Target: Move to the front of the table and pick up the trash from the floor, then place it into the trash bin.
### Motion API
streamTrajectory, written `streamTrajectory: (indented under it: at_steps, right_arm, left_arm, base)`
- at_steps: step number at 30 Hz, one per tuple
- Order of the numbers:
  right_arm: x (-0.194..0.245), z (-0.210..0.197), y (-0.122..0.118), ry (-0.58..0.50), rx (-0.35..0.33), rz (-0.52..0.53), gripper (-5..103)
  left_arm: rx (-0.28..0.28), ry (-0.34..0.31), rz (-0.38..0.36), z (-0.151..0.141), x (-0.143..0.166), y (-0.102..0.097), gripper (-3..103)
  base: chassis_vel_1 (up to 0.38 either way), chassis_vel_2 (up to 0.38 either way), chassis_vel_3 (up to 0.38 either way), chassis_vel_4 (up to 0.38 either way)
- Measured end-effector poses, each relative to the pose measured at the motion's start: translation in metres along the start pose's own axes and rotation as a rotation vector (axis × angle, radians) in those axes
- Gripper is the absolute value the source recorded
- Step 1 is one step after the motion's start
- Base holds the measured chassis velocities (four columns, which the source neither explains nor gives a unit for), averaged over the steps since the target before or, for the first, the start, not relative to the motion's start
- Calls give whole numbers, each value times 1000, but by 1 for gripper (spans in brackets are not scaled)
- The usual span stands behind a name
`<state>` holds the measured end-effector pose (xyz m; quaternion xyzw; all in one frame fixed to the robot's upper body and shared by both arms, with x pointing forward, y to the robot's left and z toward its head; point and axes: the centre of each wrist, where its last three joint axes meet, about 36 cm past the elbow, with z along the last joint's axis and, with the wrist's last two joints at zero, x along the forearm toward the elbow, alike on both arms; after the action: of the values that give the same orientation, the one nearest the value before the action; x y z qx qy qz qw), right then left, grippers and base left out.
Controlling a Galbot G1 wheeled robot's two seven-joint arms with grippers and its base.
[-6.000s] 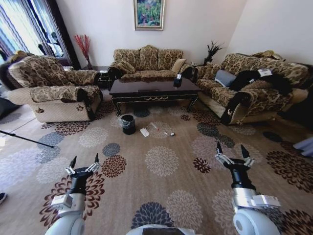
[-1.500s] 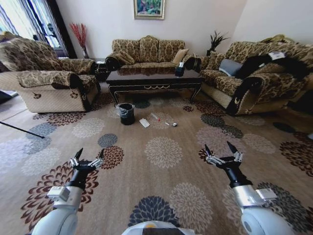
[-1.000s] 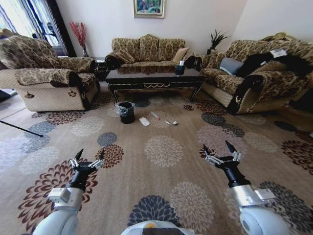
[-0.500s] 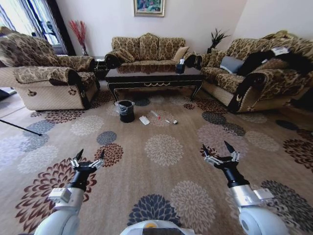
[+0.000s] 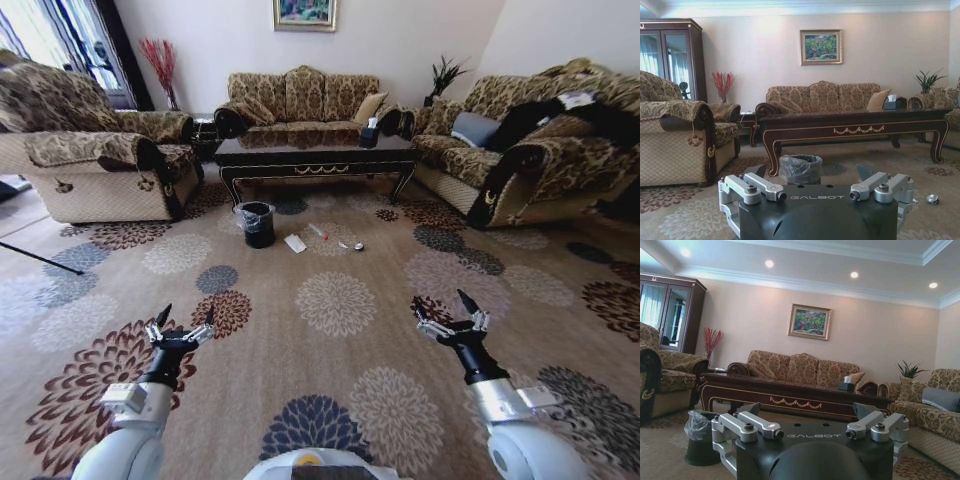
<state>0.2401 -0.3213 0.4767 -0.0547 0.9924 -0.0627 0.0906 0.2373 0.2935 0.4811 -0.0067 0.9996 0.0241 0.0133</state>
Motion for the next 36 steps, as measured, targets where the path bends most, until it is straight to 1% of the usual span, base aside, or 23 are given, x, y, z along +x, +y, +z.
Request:
streamTrajectory:
  at_steps: [10, 15, 22, 31, 34, 36]
  right_arm:
    - [-1, 0, 1, -10, -12, -4, 100]
    - [-2, 2, 0, -23, -14, -17, 100]
    - [-1, 4, 0, -6, -12, -11, 100]
    - [0, 6, -1, 10, -23, -44, 100]
    - [-1, 7, 0, 11, -27, -51, 100]
    - [-1, 7, 0, 11, -27, -53, 100]
  left_arm:
    - [-6, 0, 1, 0, 0, 1, 100]
    - [-11, -43, 13, 4, -1, 2, 100]
    - [-22, -61, 9, 6, -3, 4, 100]
    - [-14, -80, 6, 2, -3, 3, 100]
    - [6, -84, 8, -2, 0, 0, 100]
    - [9, -86, 8, -3, 1, -1, 100]
  base:
    - [0, 0, 0, 0]
    - [0, 0, 0, 0]
    - [0, 0, 0, 0]
    - [0, 0, 0, 0]
    - [0, 0, 0, 0]
    - [-41, 26, 83, -31]
